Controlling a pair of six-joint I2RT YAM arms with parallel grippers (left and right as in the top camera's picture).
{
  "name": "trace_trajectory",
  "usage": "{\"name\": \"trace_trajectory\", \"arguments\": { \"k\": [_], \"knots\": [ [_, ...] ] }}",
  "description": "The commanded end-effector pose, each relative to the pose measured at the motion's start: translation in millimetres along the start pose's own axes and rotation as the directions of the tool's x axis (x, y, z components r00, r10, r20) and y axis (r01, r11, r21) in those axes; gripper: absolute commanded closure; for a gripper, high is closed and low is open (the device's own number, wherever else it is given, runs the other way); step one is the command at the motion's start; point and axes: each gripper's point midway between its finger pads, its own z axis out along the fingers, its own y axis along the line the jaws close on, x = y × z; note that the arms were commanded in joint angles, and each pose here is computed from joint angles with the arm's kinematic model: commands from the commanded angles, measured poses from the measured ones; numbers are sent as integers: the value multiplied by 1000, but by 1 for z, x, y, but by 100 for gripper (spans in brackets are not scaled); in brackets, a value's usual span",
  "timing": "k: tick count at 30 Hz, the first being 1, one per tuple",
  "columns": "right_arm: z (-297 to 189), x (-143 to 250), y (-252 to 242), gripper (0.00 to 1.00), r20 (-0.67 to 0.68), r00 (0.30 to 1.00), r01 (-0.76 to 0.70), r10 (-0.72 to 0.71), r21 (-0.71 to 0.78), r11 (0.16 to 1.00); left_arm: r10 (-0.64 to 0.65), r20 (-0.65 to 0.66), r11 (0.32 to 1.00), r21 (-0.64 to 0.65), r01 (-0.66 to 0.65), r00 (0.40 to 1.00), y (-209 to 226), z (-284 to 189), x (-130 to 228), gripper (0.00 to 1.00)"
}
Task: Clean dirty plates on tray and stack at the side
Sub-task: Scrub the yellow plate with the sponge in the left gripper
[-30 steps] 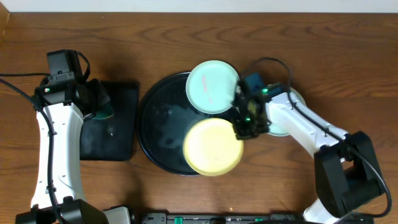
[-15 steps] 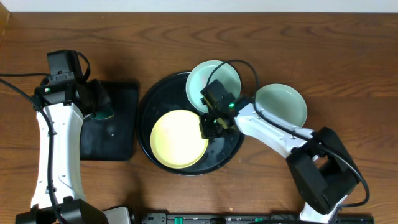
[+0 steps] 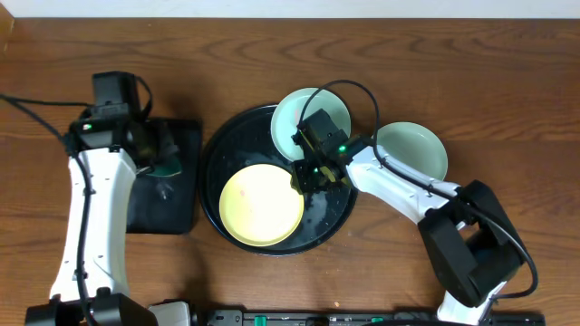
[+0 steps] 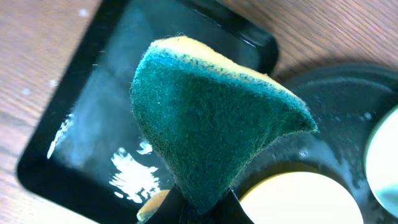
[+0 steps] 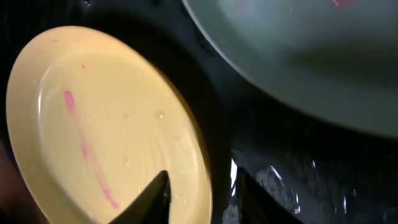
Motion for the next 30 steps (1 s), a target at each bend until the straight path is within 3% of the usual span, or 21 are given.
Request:
{"name": "trace_trajectory", "arguments": {
  "k": [1, 11, 18, 30],
  "knots": [
    [3, -9, 2, 78, 14, 999, 45, -45, -16, 999, 56, -22, 997, 60, -55, 998, -23, -1, 9, 93],
    [10, -9, -1, 99, 10, 1000, 30, -30, -14, 999, 94, -120, 986, 151, -75, 988, -62, 8, 42, 93],
    [17, -10, -3, 99, 9, 1000, -13, 13, -11, 1000, 89, -254, 992, 110, -63, 963, -72, 45, 104, 93],
    [17, -13, -2, 99, 21, 1000, -21, 21, -17, 1000, 113, -261, 988, 130, -81, 959, -93, 77, 157, 92]
  ]
}}
